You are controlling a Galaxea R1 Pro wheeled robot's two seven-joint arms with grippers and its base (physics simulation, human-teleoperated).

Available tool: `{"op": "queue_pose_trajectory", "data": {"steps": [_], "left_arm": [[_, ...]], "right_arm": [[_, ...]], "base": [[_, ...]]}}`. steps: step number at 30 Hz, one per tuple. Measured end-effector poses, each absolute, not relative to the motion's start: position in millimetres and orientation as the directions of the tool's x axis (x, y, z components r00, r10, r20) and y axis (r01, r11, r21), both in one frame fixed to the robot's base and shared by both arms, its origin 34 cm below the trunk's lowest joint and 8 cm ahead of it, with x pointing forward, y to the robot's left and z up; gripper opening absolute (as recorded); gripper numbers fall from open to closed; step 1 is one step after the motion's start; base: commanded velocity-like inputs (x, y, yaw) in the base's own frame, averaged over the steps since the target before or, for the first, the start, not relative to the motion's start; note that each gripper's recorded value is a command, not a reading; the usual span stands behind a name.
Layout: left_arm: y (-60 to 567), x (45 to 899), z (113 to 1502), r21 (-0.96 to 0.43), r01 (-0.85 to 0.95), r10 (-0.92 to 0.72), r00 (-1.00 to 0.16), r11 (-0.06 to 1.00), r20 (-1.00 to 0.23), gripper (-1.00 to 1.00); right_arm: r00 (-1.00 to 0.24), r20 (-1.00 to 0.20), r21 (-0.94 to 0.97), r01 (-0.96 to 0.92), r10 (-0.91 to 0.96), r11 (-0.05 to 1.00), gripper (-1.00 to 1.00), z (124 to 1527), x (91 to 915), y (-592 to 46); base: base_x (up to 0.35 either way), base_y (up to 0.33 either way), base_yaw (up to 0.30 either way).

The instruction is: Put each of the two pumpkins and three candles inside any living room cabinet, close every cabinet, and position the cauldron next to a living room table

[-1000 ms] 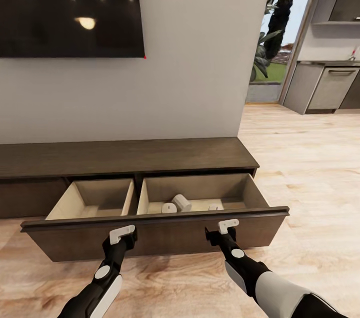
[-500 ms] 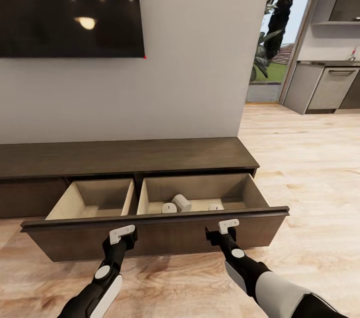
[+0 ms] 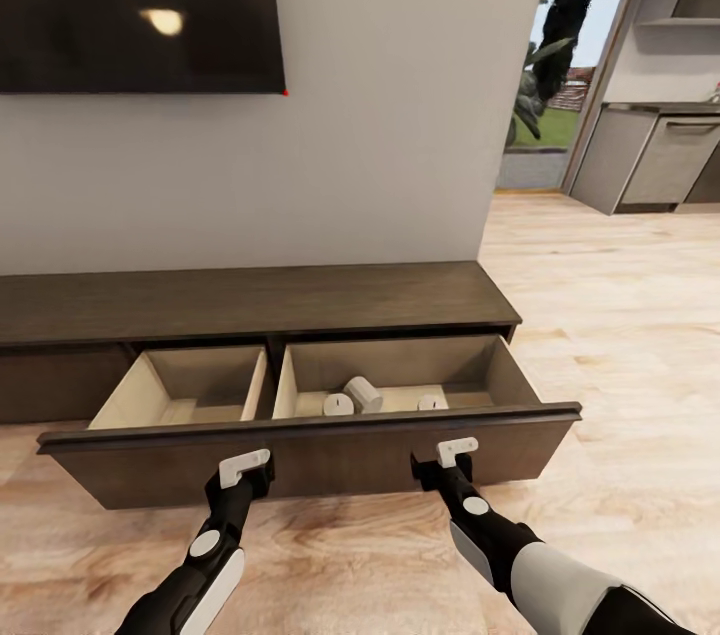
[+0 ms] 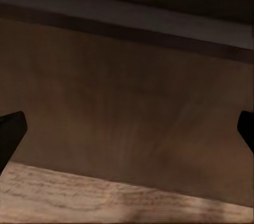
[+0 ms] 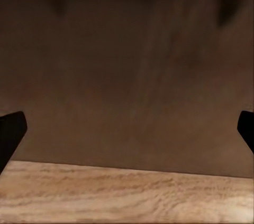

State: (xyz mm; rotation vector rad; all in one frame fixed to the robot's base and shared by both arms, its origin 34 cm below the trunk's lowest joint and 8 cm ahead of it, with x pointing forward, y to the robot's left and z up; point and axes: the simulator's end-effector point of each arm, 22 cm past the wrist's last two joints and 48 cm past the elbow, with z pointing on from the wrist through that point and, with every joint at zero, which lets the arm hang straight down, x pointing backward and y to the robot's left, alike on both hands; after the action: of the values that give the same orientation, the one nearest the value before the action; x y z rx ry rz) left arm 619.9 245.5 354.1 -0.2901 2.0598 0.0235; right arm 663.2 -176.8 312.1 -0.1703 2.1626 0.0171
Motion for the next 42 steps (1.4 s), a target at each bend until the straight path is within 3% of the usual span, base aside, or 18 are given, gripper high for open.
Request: {"op": "queue_pose_trajectory", "data": {"steps": [14,42], "left_arm": [[244.6,616.2,342.0,-0.1,-0.216,-0.194,-0.478,0.971,-0.857,1.0],[244.8,615.9,341.7,-0.099,-0.216,-0.193,-0.479,0.971,-0.856,1.0]], "right_arm": [[-0.571,-0.813,-0.05,-0.129,-0.116,0.99,1.0,299.8,659.1,-177.1],[-0.571,-0.813,-0.047,-0.13,-0.114,0.99,1.0,299.8,658.7,-176.3]], "base": [[0.011,0.0,0.0],[0.286,0.0,0.0]]}}
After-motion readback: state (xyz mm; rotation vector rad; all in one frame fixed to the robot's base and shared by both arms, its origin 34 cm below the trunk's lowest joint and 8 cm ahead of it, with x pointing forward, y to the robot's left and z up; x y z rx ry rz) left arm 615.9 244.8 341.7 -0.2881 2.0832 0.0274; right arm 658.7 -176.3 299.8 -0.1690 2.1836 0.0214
